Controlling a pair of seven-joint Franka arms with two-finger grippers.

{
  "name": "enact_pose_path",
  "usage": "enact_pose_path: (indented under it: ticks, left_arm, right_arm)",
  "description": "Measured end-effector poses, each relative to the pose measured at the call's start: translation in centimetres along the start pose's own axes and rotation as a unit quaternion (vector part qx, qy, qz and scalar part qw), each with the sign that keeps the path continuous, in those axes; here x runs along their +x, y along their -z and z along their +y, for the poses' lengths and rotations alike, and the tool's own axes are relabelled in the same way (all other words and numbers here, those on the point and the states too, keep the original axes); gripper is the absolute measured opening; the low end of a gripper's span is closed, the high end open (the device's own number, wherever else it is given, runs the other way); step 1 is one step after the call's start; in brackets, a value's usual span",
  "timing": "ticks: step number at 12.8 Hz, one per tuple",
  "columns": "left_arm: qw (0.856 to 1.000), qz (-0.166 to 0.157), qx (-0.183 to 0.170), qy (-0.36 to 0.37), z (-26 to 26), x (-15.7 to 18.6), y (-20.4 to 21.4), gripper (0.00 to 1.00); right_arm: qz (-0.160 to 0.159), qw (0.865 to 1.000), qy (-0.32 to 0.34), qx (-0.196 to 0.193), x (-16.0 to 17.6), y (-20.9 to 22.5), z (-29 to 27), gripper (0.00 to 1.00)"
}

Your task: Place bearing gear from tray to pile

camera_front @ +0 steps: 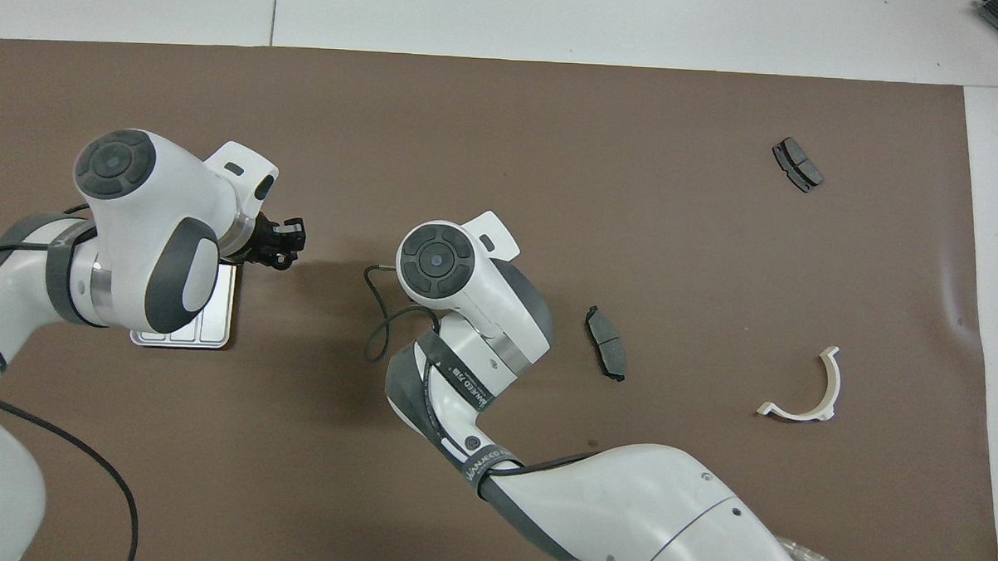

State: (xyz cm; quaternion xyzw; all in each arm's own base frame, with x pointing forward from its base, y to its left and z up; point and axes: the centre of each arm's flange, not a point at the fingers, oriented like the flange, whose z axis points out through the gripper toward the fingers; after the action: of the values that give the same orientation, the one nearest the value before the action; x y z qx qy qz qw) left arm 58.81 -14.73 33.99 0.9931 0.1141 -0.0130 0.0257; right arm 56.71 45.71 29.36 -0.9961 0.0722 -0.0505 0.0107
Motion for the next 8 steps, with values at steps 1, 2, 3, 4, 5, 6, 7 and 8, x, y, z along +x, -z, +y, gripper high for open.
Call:
enact_pose_path:
  ticks: [1, 2, 3, 4, 5, 6, 7, 8]
  left_arm:
    - [1.0, 0.001, -0.001, 0.013, 1.9, -0.9, 0.0, 0.36]
    - [1.0, 0.005, -0.003, 0.025, 3.8, -1.8, 0.1, 0.36]
    - [0.999, 0.012, -0.008, 0.035, 5.5, -2.7, 0.2, 0.36]
    - [0.999, 0.017, -0.013, 0.043, 7.2, -3.6, 0.2, 0.36]
    - [0.998, 0.023, -0.018, 0.047, 8.6, -4.3, 0.1, 0.36]
    - [0.998, 0.028, -0.024, 0.048, 10.1, -5.2, -0.1, 0.36]
    - [0.998, 0.029, -0.027, 0.047, 11.4, -6.0, -0.5, 0.36]
    - [0.998, 0.028, -0.027, 0.042, 12.6, -6.9, -1.0, 0.36]
  right_arm:
    - [0.001, 1.0, -0.001, 0.0, 0.1, 0.1, 0.1, 0.34]
    - [0.004, 1.0, -0.003, 0.0, 0.5, 0.3, 0.3, 0.34]
    - [0.009, 1.0, -0.008, 0.0, 1.2, 0.8, 0.8, 0.34]
    - [0.016, 1.0, -0.015, 0.002, 2.3, 1.7, 1.7, 0.34]
    - [0.022, 1.0, -0.019, 0.004, 3.6, 2.7, 3.1, 0.34]
    - [0.027, 0.999, -0.017, 0.004, 5.3, 3.9, 5.4, 0.34]
    - [0.029, 0.999, -0.015, 0.002, 6.9, 5.0, 8.1, 0.34]
    - [0.03, 0.999, -0.012, -0.002, 8.3, 6.1, 11.6, 0.34]
